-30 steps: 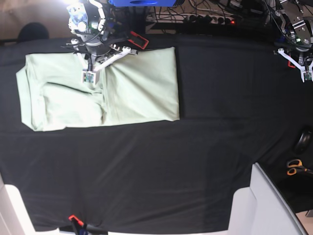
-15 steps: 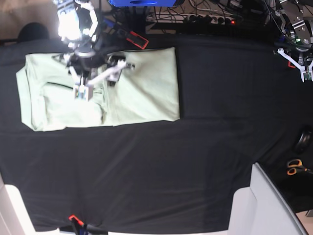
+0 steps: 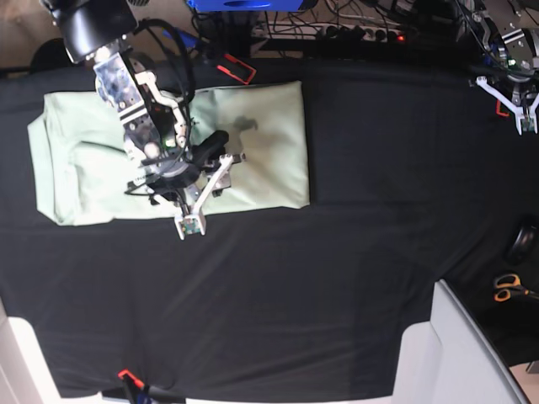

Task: Fold the T-shirt properly
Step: 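Grasp the shirt's end with the right gripper and pull it outward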

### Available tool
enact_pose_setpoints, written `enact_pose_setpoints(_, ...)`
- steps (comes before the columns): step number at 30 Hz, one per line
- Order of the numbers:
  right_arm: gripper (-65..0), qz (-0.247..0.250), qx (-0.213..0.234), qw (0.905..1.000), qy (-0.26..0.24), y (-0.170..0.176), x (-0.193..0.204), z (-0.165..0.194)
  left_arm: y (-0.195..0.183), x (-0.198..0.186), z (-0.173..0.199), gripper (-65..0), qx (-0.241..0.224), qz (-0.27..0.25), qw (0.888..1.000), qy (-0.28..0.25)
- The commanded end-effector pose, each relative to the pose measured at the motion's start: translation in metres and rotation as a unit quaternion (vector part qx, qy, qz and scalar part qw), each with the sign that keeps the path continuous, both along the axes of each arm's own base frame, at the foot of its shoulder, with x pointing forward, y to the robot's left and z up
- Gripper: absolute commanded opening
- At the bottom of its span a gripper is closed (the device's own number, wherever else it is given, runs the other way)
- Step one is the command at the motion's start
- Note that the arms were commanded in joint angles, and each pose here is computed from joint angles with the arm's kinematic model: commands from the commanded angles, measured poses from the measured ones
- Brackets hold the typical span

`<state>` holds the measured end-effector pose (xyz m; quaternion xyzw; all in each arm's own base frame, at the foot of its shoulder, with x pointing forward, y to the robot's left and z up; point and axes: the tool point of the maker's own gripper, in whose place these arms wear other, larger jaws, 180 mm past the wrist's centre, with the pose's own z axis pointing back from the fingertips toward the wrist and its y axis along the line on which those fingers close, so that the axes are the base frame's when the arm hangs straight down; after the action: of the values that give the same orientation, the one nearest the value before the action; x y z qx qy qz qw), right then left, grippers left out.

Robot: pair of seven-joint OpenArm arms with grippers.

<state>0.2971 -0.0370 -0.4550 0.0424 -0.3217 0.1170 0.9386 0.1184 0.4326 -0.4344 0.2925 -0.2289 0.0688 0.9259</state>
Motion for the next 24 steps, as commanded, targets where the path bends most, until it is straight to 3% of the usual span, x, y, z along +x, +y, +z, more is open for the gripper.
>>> enact_pose_setpoints(1, -30.8, -0.001, 0.004, 0.9994, -0.034, 0.001, 0.019, 0.015, 0.01, 0.007, 0.013, -65.0, 0.021, -0.005, 1.0, -0.013)
enact_pose_setpoints(19, -31.2, -0.004, -0.024, 0.9994, -0.026, -0.014, 0.04, -0.003, 0.009, 0.007, 0.012, -65.0, 0.019, -0.004, 1.0, -0.014)
enact_pose_setpoints(22, -36.1, -0.006, -0.024, 0.9994, -0.026, -0.015, 0.04, -0.003, 0.009, 0.007, 0.012, -65.0, 0.019, -0.004, 1.0, -0.014)
enact_pose_setpoints(24, -44.1, -0.007, -0.023, 0.9994, -0.025, -0.015, 0.041, -0.003, 0.009, 0.007, 0.012, -65.0, 0.019, -0.004, 1.0, -0.014)
